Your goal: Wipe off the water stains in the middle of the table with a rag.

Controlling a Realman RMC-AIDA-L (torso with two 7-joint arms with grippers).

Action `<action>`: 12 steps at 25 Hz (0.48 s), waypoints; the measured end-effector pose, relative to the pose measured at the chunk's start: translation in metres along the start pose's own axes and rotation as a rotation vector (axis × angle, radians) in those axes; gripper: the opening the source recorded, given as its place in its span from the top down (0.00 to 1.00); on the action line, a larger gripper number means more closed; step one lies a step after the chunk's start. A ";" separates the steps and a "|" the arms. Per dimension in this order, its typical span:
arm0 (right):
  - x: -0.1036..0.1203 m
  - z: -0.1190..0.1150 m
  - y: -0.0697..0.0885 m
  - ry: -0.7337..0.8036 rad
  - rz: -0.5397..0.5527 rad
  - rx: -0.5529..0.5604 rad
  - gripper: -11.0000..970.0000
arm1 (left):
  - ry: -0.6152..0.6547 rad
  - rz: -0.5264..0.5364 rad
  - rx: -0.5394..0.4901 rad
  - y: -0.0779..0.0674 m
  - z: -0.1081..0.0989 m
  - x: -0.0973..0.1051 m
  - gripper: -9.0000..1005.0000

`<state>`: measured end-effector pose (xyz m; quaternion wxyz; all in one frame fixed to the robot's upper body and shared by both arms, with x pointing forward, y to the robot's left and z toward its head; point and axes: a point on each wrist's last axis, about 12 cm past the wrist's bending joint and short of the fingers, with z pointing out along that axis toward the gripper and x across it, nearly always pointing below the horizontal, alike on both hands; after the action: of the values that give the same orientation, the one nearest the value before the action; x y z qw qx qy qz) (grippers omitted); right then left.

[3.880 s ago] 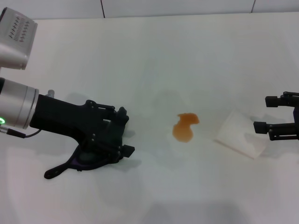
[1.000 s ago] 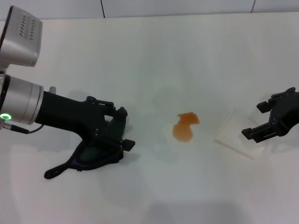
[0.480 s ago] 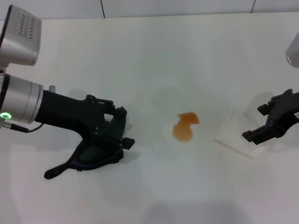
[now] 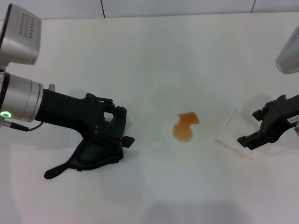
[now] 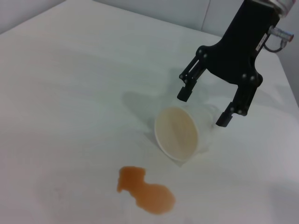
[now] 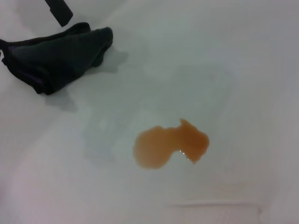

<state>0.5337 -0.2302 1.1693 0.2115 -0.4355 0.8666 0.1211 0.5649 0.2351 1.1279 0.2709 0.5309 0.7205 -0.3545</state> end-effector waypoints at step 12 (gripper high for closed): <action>0.001 0.011 -0.001 0.015 0.005 0.010 0.10 | -0.004 0.003 -0.004 0.000 0.000 0.001 0.12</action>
<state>0.5366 -0.2269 1.1586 0.2070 -0.4334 0.8697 0.1142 0.5646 0.2360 1.1273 0.2738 0.5305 0.7200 -0.3537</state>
